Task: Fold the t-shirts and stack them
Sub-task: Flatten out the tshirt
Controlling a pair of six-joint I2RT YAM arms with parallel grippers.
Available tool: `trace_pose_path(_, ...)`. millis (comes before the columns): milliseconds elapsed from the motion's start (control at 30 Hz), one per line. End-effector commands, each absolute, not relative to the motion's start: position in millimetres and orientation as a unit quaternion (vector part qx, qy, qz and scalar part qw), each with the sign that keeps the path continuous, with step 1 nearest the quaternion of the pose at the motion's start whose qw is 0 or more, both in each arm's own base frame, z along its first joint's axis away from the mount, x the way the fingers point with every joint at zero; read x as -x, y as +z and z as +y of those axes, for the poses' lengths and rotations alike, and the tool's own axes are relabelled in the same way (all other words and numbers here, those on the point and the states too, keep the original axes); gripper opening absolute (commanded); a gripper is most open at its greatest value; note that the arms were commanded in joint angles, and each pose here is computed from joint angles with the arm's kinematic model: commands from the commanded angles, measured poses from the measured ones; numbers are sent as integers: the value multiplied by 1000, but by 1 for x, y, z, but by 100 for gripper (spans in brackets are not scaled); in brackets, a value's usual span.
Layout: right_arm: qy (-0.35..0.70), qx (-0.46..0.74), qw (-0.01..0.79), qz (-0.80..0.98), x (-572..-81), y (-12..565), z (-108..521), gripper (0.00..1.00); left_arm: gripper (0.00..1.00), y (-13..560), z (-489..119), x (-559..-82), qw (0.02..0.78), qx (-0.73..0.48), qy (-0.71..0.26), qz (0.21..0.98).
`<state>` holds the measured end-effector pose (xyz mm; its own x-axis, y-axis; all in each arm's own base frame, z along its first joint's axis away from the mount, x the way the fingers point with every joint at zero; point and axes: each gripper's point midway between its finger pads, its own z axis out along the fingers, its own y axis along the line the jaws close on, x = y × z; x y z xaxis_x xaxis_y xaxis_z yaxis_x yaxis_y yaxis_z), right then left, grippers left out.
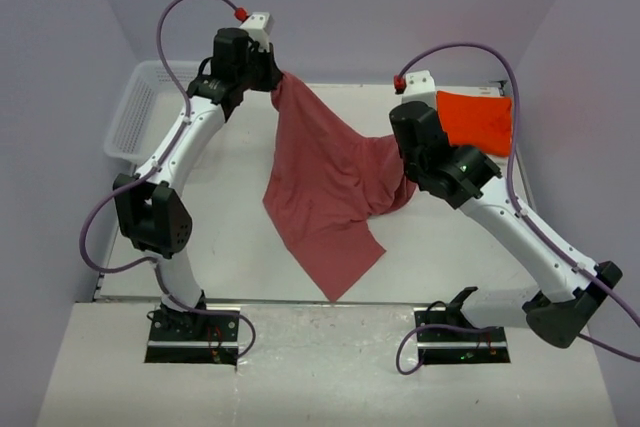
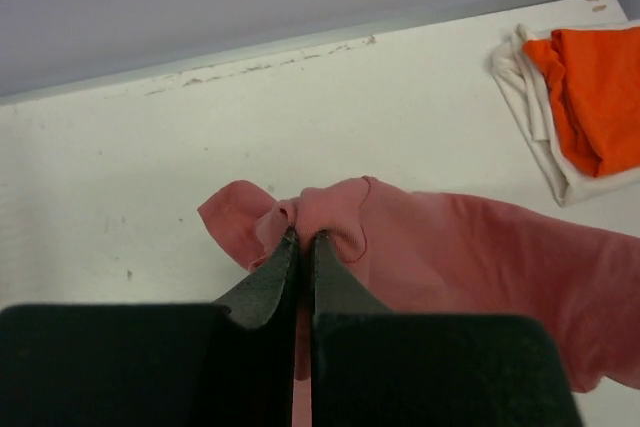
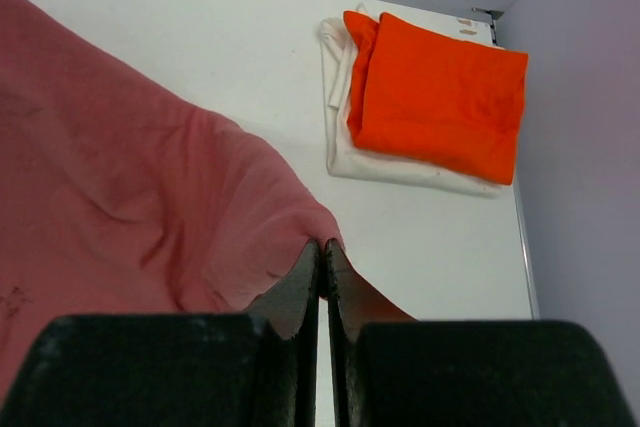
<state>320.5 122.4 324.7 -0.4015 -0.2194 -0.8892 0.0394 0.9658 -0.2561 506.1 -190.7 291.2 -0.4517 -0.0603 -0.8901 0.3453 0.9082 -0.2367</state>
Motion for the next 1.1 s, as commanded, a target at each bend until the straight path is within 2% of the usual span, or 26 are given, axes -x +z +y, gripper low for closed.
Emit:
trace_pose_path(0,-102,37,564,819,-330,337,127,0,0,306,-176,-536,560,-86,-149,810)
trace_pose_path(33,-98,40,562,820,-331,336,129,0,0,303,-173,-539,561,-82,-140,812)
trace_pose_path(100,-92,44,563,821,-333,335,133,0,39,298,-161,-544,567,-63,-105,815)
trace_pose_path(167,-86,48,557,825,-334,329,137,0,70,301,-138,-534,582,-25,-55,811)
trace_pose_path(200,-87,52,553,827,-335,325,138,0,78,317,-139,-530,612,-13,-40,790)
trace_pose_path(233,-88,53,552,828,-335,323,139,0,94,325,-136,-520,628,-2,-17,778)
trace_pose_path(267,-90,53,548,830,-335,319,139,0,100,336,-132,-509,646,10,10,763)
trace_pose_path(300,-91,53,547,830,-335,318,139,0,100,351,-127,-482,665,39,57,744)
trace_pose_path(367,-92,51,547,831,-332,316,136,0,98,359,-127,-449,667,61,77,739)
trace_pose_path(433,-92,48,548,830,-330,317,134,0,91,352,-148,-400,640,55,24,766)
trace_pose_path(467,-87,46,551,829,-328,321,133,0,78,357,-156,-376,635,51,-21,770)
trace_pose_path(500,-83,47,551,829,-327,322,133,0,70,318,-199,-351,585,2,-112,803)
trace_pose_path(533,-83,48,551,829,-327,323,133,0,61,299,-215,-335,554,-22,-159,817)
trace_pose_path(567,-85,47,550,830,-326,324,132,0,41,265,-243,-299,495,-53,-219,839)
trace_pose_path(600,-84,47,549,831,-325,324,132,0,31,249,-253,-282,472,-67,-230,848)
trace_pose_path(667,-77,48,549,831,-324,321,133,0,18,217,-270,-242,438,-92,-219,867)
trace_pose_path(733,-63,47,551,830,-322,322,136,0,20,202,-280,-220,421,-115,-215,874)
trace_pose_path(833,-48,46,547,835,-319,316,139,0,36,173,-299,-186,401,-150,-202,881)
trace_pose_path(1067,-44,48,539,840,-313,307,137,0,36,104,-331,-126,359,-212,-139,898)
